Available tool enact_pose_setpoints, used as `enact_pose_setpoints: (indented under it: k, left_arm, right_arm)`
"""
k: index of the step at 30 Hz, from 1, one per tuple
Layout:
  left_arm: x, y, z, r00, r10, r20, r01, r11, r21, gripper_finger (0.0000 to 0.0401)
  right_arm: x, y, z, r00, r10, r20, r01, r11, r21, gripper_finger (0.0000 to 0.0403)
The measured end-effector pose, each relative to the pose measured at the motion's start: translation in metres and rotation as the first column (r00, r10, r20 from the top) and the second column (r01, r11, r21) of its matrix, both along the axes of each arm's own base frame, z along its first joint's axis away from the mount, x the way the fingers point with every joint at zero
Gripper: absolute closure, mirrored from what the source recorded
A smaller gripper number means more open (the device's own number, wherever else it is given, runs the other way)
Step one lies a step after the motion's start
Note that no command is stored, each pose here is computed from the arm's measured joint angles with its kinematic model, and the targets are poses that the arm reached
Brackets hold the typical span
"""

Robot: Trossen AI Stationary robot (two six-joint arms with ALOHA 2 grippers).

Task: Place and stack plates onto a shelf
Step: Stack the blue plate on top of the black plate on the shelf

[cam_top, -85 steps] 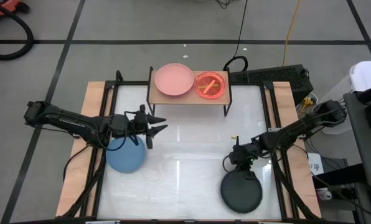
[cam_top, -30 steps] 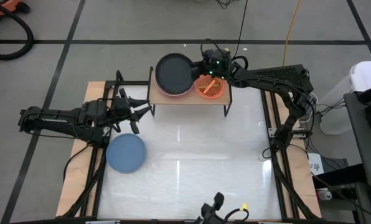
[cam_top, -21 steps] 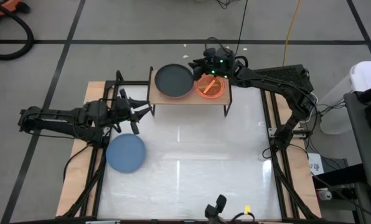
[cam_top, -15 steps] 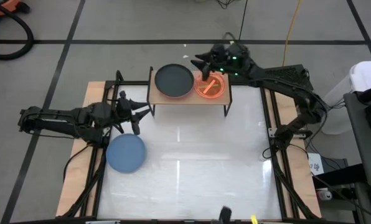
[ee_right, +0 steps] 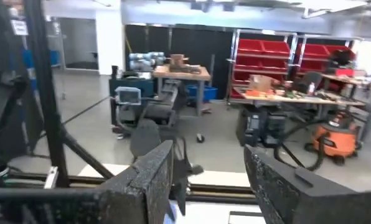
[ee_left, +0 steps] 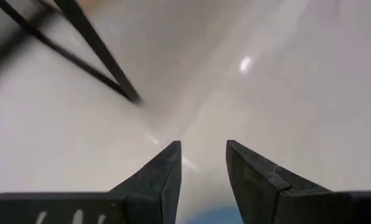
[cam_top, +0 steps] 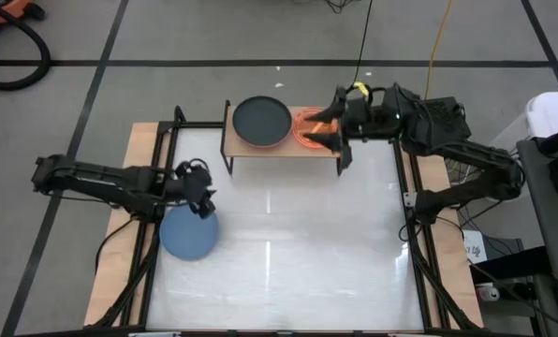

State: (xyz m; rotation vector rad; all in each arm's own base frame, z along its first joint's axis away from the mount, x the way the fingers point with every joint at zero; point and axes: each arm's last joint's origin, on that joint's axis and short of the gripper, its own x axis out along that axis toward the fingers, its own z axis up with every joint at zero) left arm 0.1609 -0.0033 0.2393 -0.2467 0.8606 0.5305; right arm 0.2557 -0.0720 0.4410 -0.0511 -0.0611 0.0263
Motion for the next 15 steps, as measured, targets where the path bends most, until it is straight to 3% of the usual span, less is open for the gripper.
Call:
enact_pose_setpoints:
  k: [7, 15]
  left_arm:
    - [0.024, -0.026, -0.034, 0.984, -0.025, -0.174, -0.010, 0.980, -0.196, 0.0270]
    - [0.033, -0.047, -0.068, 0.921, 0.085, -0.379, -0.212, 0.928, -0.308, 0.0270]
  right_arm:
    - [0.008, 0.019, -0.010, 0.994, -0.071, -0.082, 0.067, 0.996, -0.052, 0.0222]
    - [0.015, 0.020, -0.017, 0.988, -0.111, -0.104, 0.101, 0.990, -0.100, 0.0222]
